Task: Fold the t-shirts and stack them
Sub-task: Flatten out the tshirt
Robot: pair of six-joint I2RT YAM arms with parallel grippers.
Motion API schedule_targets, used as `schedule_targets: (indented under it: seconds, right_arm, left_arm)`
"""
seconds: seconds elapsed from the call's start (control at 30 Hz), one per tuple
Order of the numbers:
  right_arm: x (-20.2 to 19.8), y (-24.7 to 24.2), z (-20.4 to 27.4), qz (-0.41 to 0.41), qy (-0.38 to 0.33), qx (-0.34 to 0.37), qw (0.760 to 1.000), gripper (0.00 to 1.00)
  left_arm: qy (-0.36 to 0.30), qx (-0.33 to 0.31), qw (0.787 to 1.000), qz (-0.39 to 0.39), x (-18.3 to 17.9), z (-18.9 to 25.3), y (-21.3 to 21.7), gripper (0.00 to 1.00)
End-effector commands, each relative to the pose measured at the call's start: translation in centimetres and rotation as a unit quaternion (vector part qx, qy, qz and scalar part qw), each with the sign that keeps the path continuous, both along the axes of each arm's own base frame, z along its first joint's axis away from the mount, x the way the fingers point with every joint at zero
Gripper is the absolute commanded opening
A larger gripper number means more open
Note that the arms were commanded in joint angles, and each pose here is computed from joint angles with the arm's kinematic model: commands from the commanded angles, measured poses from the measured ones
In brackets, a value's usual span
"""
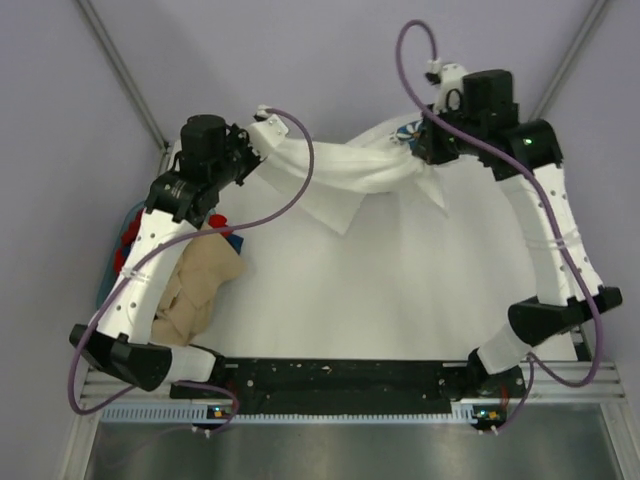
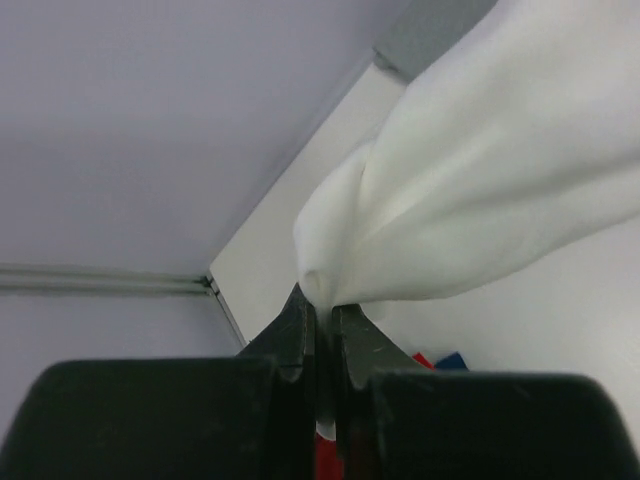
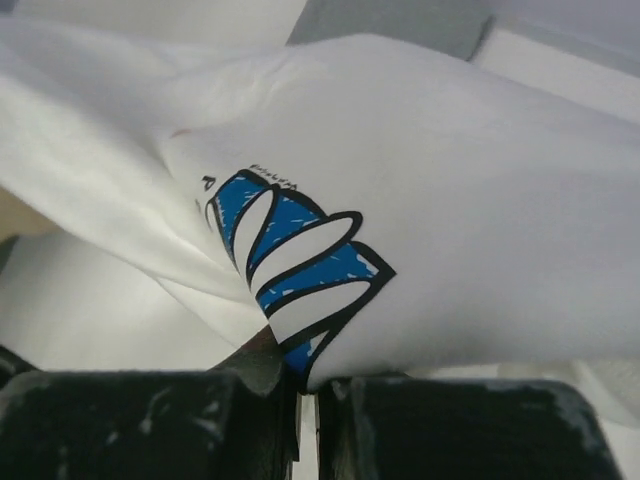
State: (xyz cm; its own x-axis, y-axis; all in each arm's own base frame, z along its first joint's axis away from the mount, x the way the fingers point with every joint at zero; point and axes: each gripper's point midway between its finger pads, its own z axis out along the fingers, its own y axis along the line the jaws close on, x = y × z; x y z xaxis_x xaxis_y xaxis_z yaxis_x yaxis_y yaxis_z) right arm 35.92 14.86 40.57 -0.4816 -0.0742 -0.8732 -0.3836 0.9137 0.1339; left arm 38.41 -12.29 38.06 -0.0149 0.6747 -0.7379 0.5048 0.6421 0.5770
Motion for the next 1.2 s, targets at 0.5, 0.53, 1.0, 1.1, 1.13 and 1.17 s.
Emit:
schedule_targets:
  seconds: [0.5,0.53,1.0,1.1,1.13,1.17]
  right_arm:
    - [-1.7,11.1,-19.5,0.162,0.181,-0.156,0.958,0.56]
    - [-2.0,11.6,-19.4,0.171,0.151,-0.140,0.963,0.54]
    - [-15.1,14.0,-32.9,0.214,0.200,-0.122,0.948,0.48]
    - [-12.7,13.1,-34.8,0.147,0.196,-0.163,0.956,0.51]
    - [-12.1,13.1,-34.9,0.133,0.191,-0.170,0.958,0.52]
    - [-11.4,13.0,-35.0,0.125,0.187,-0.176,0.958,0.53]
  left_arm:
    - [0.143,0.012,0.986,0.086,-0.6,-15.4,5.6,0.00]
    - [0.143,0.012,0.986,0.088,-0.7,-15.6,5.7,0.00]
    - [0.150,0.000,0.984,0.098,-1.4,-15.9,6.1,0.00]
    - [0.150,-0.006,0.984,0.094,-1.6,-15.6,5.9,0.00]
    - [0.151,-0.006,0.984,0.092,-1.6,-15.6,5.8,0.00]
    - [0.152,-0.008,0.984,0.089,-1.7,-15.6,5.7,0.00]
